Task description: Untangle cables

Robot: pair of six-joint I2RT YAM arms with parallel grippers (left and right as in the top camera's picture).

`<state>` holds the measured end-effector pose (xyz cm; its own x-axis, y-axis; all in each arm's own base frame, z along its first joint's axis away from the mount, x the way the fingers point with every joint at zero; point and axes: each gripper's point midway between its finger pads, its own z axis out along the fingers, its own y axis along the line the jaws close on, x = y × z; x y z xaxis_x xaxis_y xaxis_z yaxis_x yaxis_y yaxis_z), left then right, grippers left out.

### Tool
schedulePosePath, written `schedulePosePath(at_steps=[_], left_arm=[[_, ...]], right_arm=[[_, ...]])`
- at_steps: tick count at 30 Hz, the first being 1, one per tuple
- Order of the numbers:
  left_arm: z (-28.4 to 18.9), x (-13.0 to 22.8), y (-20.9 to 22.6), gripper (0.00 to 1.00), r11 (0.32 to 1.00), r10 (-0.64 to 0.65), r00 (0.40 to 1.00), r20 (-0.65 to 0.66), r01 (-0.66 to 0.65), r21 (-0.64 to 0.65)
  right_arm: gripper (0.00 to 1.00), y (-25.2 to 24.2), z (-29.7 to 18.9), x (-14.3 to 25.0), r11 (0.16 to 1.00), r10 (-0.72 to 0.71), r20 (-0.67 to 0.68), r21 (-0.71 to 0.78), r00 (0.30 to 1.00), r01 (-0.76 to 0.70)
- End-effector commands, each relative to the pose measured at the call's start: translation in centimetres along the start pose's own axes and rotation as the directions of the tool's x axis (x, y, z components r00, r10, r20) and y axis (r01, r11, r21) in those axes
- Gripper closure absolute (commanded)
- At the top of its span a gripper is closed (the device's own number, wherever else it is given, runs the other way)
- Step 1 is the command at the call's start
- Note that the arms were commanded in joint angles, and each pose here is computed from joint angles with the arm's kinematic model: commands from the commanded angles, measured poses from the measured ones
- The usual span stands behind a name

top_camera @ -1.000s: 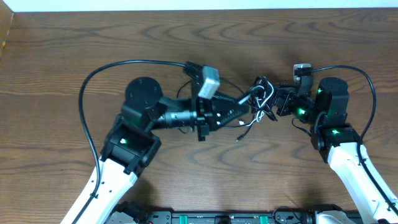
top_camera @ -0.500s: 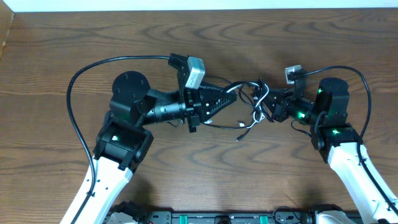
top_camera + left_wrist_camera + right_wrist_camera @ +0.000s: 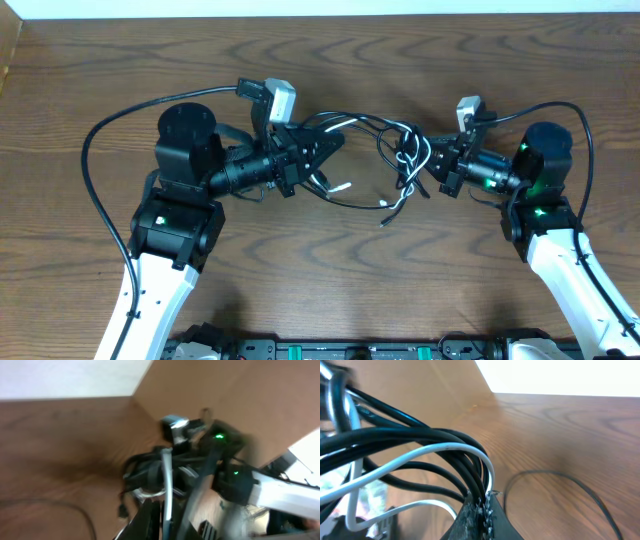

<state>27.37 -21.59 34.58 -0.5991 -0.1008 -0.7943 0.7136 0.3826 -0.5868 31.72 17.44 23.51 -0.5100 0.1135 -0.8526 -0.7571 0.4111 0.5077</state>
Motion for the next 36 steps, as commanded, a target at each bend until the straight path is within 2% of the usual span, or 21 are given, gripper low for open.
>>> schedulePosePath(at_steps=[1, 2, 5, 6, 9, 11, 15, 20, 26, 31, 36], left_arm=[[-0.6, -0.5, 1.6, 0.83, 0.993, -0.024, 0.999, 0.027, 0.027, -0.119], [-0.6, -0.1, 2.0, 0.83, 0.989, -0.044, 0.999, 0.019, 0.046, -0.141], [-0.8, 1.0, 3.2, 0.71, 0.975, -0.099, 0.995, -0.003, 0.096, -0.198], [-0.9, 1.3, 3.3, 0.66, 0.973, -0.113, 0.994, -0.012, 0.108, -0.205], [-0.9, 2.0, 3.5, 0.61, 0.968, -0.141, 0.99, -0.031, 0.131, -0.216], [-1.0, 2.4, 3.6, 0.51, 0.964, -0.157, 0.987, -0.041, 0.144, -0.222], [-1.0, 2.7, 3.4, 0.4, 0.965, -0.166, 0.985, -0.051, 0.151, -0.215], [-1.1, 2.5, 3.2, 0.38, 0.968, -0.145, 0.988, -0.048, 0.132, -0.211], [-1.9, 1.6, 1.7, 0.33, 0.981, -0.043, 0.999, -0.024, 0.037, -0.191], [-3.1, 0.9, -0.3, 0.21, 0.981, 0.084, 0.996, -0.001, -0.083, -0.174], [-4.0, 0.7, -1.7, 0.16, 0.97, 0.183, 0.983, 0.012, -0.178, -0.167]], right_arm=[[0.99, 2.3, -0.1, -0.3, 0.992, -0.008, -0.011, -0.125, 1.0, 0.007], [0.99, 2.5, -0.2, -0.6, 0.991, -0.021, -0.003, -0.136, 1.0, 0.02], [0.99, 2.9, -0.2, -1.3, 0.988, -0.041, 0.021, -0.147, 0.999, 0.044], [0.99, 3.0, -0.2, -1.5, 0.987, -0.055, 0.028, -0.148, 0.998, 0.059], [0.99, 3.1, -0.3, -1.8, 0.985, -0.076, 0.04, -0.15, 0.996, 0.081], [0.99, 3.2, -0.3, -1.9, 0.984, -0.085, 0.045, -0.151, 0.995, 0.09], [0.99, 3.2, -0.3, -2.0, 0.984, -0.091, 0.048, -0.151, 0.995, 0.097], [0.99, 3.2, -0.3, -2.1, 0.984, -0.091, 0.05, -0.147, 0.995, 0.097], [0.99, 2.6, -0.7, -2.3, 0.987, -0.092, 0.06, -0.127, 0.994, 0.099], [0.99, 1.1, -1.5, -3.1, 0.993, -0.088, 0.088, -0.066, 0.992, 0.094], [0.99, -0.1, -2.3, -3.7, 0.996, -0.087, 0.113, -0.011, 0.99, 0.088]])
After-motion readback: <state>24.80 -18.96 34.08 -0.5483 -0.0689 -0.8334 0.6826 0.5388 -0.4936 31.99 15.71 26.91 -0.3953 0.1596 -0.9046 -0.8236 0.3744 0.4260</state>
